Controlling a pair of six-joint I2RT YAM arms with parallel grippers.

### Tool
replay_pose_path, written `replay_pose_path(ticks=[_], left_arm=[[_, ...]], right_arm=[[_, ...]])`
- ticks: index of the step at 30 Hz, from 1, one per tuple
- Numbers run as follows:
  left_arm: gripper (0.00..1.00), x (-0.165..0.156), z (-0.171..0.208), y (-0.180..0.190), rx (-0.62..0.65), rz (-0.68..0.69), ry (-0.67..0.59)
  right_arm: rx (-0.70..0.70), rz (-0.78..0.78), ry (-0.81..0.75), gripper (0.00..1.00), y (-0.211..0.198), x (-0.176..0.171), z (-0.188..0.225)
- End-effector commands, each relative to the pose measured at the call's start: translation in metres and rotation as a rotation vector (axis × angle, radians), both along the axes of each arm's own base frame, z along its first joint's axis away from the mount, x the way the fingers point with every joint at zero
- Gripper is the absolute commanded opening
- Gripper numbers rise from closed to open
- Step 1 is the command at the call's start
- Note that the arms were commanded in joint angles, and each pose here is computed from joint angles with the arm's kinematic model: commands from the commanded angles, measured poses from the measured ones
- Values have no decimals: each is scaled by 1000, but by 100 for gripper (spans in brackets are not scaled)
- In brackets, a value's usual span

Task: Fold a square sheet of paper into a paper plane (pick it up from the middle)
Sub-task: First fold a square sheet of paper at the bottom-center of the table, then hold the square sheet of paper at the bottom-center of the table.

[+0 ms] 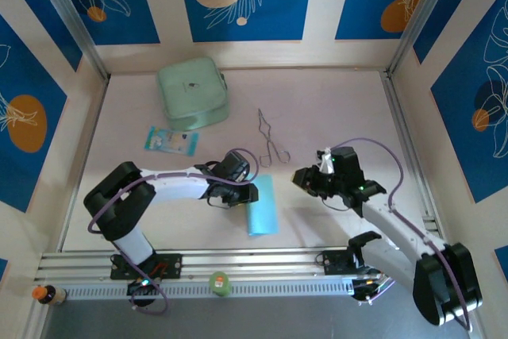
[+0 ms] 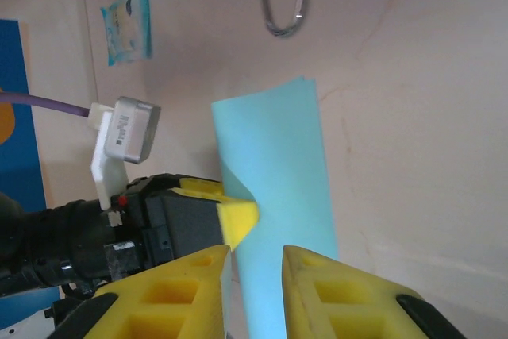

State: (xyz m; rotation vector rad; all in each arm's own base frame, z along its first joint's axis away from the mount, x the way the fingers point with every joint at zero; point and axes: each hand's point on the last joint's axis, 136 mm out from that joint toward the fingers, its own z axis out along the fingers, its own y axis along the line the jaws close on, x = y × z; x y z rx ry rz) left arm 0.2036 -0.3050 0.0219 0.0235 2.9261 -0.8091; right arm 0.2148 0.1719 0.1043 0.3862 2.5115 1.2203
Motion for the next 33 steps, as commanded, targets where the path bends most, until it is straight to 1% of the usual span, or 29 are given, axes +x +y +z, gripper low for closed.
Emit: replay_pose_path(ticks=[1,10,18,22,33], left_arm=[[36,-5,-22,20,132,-13,21],[38,-3,-31,29,226,-51,25],[43,1,-31,26,234,-53,17],[44,3,-32,30,263,-51,15],[41,2,-38,33,286,-50,26]], right_arm=[[-2,-6,86,24,-8,-20,-17],[0,14,106,24,-6,-22,-20],[10,37,116,24,-2,-24,-22],[11,44,124,24,-1,-24,-24],[-1,56,133,24,3,-25,-27]])
